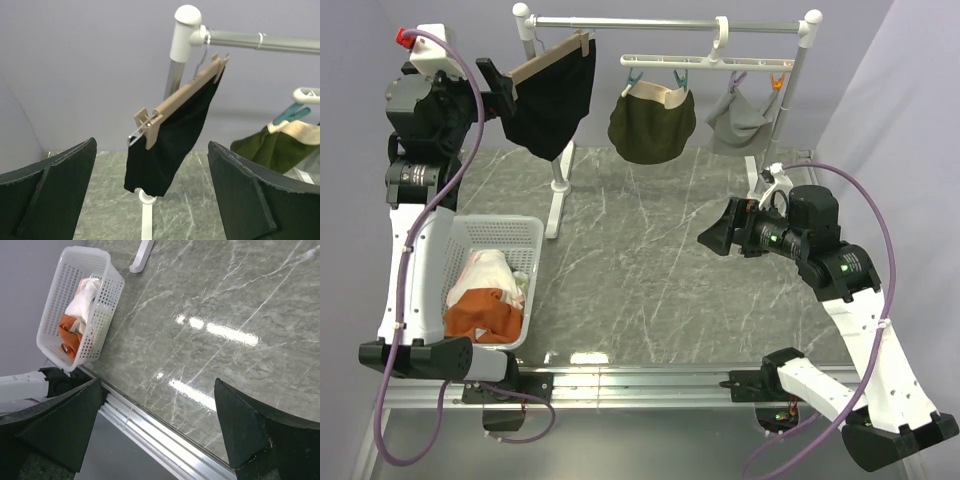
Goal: Remove the underwear clipped to the hanger
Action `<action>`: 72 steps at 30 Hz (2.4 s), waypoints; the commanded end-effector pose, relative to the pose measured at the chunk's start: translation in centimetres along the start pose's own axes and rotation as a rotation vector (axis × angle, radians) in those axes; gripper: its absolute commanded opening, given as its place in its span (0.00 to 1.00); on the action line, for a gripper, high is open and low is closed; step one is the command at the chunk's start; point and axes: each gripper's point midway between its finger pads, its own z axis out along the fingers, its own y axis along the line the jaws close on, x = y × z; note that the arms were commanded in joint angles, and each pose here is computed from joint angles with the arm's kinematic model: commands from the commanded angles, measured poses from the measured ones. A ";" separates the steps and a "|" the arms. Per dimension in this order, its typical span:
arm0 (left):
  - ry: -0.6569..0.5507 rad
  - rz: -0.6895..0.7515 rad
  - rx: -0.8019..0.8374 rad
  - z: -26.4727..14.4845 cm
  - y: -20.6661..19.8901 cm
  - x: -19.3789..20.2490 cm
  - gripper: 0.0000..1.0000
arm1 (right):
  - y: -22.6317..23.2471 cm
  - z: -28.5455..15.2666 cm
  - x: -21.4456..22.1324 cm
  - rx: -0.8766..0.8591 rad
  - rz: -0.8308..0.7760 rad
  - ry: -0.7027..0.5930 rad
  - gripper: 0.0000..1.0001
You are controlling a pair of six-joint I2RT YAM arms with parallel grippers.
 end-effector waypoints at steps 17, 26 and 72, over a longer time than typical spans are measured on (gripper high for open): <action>0.027 0.022 -0.066 4.3 2.4 0.2 0.99 | 0.6 -0.9 2.0 -0.055 0.000 0.021 1.00; 0.029 0.004 0.096 3.4 0.5 -0.5 0.99 | 0.3 -1.1 2.7 -0.046 0.009 0.029 1.00; 0.126 0.002 0.170 8.4 -2.5 4.2 0.88 | -0.5 -1.3 3.9 -0.019 0.001 0.047 1.00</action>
